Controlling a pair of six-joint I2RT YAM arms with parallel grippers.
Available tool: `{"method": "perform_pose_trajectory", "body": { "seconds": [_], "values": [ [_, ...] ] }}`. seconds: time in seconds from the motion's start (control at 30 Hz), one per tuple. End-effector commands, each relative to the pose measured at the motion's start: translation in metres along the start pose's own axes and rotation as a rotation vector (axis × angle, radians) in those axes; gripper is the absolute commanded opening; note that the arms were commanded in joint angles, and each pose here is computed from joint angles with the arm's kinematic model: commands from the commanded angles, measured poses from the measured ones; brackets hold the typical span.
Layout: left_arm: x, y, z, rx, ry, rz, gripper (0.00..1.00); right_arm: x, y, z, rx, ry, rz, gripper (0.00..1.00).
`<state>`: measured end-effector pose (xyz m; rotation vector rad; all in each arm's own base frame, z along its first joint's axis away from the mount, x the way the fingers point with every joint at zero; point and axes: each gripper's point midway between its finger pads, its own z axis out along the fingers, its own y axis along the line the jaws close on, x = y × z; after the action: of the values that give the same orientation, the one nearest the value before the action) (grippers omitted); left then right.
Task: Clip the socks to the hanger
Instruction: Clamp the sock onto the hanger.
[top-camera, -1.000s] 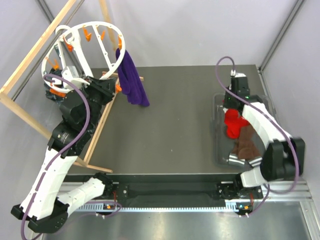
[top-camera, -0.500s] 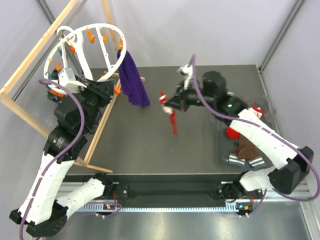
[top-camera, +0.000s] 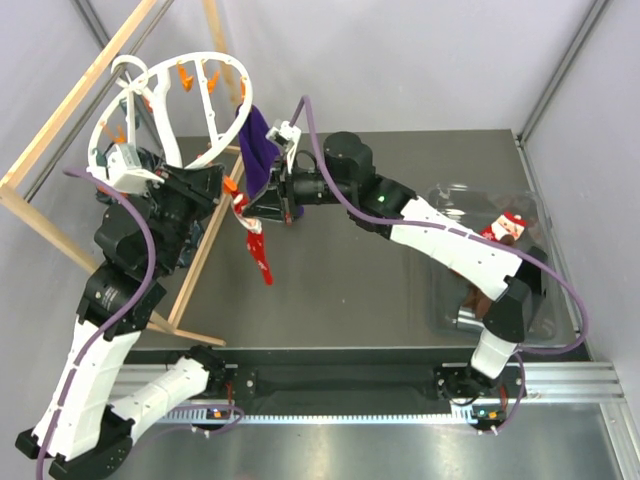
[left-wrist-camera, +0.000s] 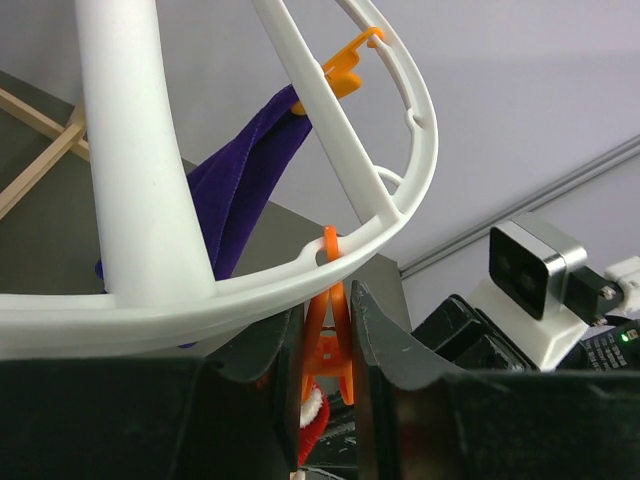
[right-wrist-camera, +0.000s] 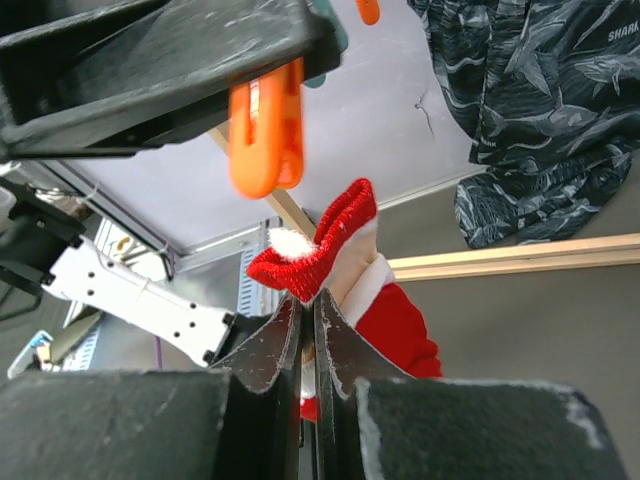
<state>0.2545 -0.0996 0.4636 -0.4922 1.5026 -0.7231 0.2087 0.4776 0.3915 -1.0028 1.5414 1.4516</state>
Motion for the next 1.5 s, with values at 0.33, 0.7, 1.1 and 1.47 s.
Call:
{"method": "perform_pose_trajectory", "body": {
  "seconds": [0.33, 0.7, 1.1, 1.47],
  "values": [
    [0.014, -0.002, -0.003, 0.033, 0.065, 0.028, 0.00, -0.040, 0.027, 0.007, -0.098, -0.116, 0.011, 0.00],
    [0.020, -0.004, -0.001, 0.043, 0.089, 0.028, 0.00, -0.048, 0.030, 0.008, -0.109, -0.122, 0.003, 0.00],
    [0.023, -0.003, -0.001, 0.039, 0.097, 0.027, 0.00, -0.061, 0.037, 0.011, -0.139, -0.138, -0.003, 0.00],
    [0.021, -0.002, -0.003, 0.044, 0.088, 0.026, 0.36, -0.062, 0.037, 0.012, -0.143, -0.155, 0.008, 0.04]
  ]
}}
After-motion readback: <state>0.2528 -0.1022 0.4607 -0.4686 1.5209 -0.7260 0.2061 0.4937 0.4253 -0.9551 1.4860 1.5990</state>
